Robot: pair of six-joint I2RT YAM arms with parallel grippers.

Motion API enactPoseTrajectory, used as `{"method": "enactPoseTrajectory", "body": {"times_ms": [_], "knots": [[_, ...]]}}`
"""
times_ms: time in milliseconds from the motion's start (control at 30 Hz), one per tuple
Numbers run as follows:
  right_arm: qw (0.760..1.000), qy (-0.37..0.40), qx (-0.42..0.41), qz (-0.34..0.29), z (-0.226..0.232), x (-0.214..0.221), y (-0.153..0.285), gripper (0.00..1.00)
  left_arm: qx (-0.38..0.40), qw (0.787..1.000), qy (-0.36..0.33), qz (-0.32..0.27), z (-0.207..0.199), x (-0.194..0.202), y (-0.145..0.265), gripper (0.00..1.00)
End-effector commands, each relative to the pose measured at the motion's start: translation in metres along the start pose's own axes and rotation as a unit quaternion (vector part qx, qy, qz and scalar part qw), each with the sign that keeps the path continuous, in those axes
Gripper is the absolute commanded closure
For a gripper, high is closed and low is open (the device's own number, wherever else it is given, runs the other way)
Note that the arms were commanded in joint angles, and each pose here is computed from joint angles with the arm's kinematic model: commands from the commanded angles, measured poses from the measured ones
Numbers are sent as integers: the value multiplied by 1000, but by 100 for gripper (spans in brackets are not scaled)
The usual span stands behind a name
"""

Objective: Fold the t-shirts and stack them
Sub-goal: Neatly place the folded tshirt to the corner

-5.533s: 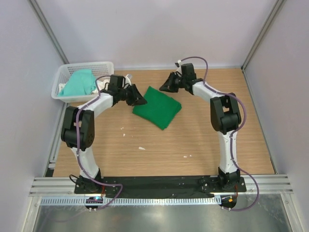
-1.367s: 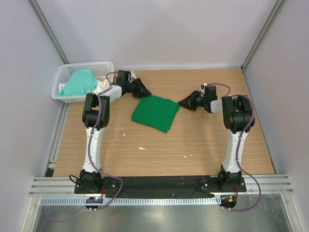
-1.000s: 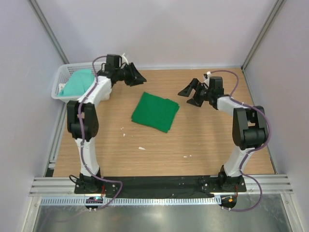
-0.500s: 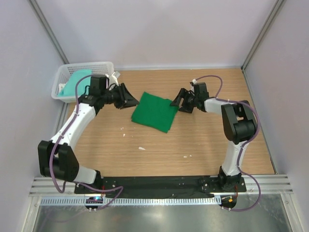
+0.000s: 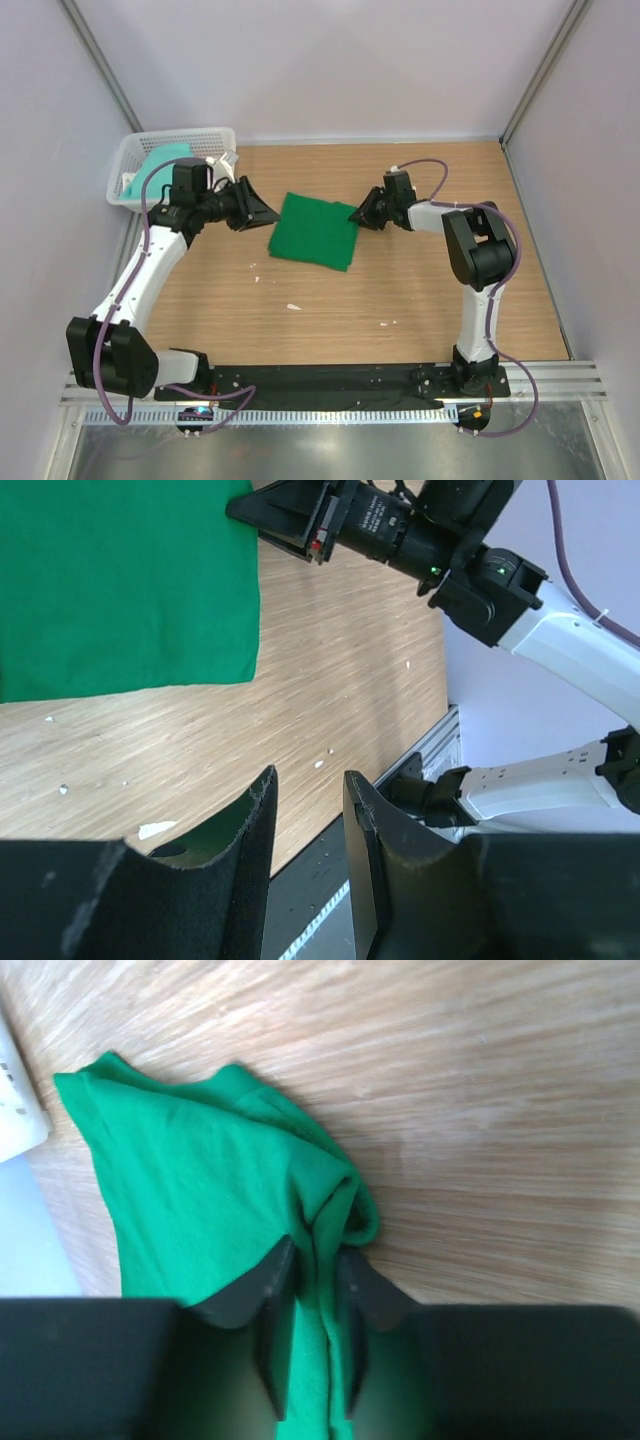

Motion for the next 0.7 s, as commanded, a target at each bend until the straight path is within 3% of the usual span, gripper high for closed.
{"method": "enactPoseTrajectory", "body": {"times_ms": [0,33,167,367,667], "knots": [[998,-31,53,13,-15,16,-7,76,34,999,-16,2,-17,1,12,66],[998,-34,55,13,-16,17,-6,85,43,999,-17,3,-19,2,12,66],[994,-79,79,-4,-29,20,11,98,47,999,-14,6,-16,6,12,66],[969,-142,198,-49,-78,39,98,98,65,998,-3,14,-13,11,9,66],[895,-216,387,-46,-154,72,246,98,106,994,7,34,-22,16,1,66]]}}
Point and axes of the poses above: each gripper's point midway between its finger pads, its own y axis back along the fingers, its own z axis along the line the jaws close on, x = y × z, the point moved 6 cm from there along y, back along the fingers, and after that the axes turned 11 degrees about y, right-handed, at the moved point
